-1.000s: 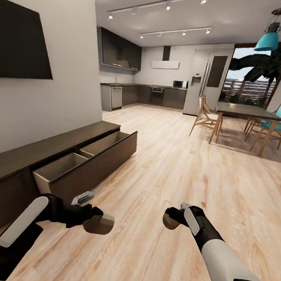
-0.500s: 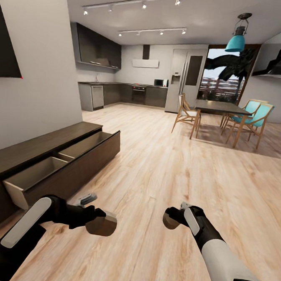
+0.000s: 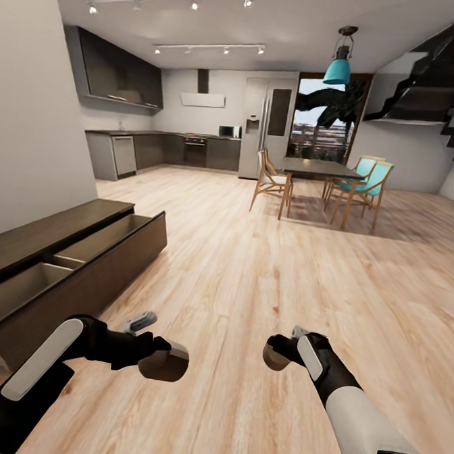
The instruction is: Place each of the two pumpkins and all three candles from the living room inside a cabinet in the living room (use any cabinet), then make sure every cabinet is closed, and position the cauldron so it is next to a table in the living room.
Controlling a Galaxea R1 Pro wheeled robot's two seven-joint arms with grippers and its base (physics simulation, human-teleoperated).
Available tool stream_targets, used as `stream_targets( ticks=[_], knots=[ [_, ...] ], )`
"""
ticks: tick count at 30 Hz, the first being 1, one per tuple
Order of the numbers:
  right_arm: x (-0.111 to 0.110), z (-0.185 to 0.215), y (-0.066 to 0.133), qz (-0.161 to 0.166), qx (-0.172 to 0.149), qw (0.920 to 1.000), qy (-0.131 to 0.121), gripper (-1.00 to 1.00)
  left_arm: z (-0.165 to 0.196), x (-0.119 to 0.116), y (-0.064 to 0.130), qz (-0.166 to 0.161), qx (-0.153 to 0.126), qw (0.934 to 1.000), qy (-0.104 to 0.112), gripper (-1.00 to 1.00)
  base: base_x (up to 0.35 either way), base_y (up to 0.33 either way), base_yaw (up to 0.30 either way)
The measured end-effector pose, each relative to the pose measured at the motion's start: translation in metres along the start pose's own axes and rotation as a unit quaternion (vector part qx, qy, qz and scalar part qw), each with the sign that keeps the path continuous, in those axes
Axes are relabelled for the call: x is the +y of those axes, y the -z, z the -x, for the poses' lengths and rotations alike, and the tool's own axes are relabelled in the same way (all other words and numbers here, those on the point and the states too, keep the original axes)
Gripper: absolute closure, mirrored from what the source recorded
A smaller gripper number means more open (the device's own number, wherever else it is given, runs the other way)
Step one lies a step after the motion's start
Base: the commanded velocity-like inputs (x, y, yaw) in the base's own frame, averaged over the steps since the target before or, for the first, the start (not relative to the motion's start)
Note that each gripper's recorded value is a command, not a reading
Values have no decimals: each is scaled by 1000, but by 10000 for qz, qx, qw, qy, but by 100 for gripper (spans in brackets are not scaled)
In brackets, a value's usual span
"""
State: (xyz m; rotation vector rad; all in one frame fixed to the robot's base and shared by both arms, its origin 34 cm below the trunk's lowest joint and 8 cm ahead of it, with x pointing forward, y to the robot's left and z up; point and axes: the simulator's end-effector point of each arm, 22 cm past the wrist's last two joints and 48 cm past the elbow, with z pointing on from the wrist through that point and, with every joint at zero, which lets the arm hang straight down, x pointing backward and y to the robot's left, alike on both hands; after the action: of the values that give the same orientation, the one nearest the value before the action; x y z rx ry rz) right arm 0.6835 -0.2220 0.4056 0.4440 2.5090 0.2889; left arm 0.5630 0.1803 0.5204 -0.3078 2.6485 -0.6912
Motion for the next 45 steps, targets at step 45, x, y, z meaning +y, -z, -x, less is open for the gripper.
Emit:
stream_targets(
  ticks=[45],
  knots=[
    [1, 3, 3, 15, -39, 10000, -19, 100, 4, 2, 1, 121, -115, 9998, -72, 100, 142, -123, -103]
  ],
)
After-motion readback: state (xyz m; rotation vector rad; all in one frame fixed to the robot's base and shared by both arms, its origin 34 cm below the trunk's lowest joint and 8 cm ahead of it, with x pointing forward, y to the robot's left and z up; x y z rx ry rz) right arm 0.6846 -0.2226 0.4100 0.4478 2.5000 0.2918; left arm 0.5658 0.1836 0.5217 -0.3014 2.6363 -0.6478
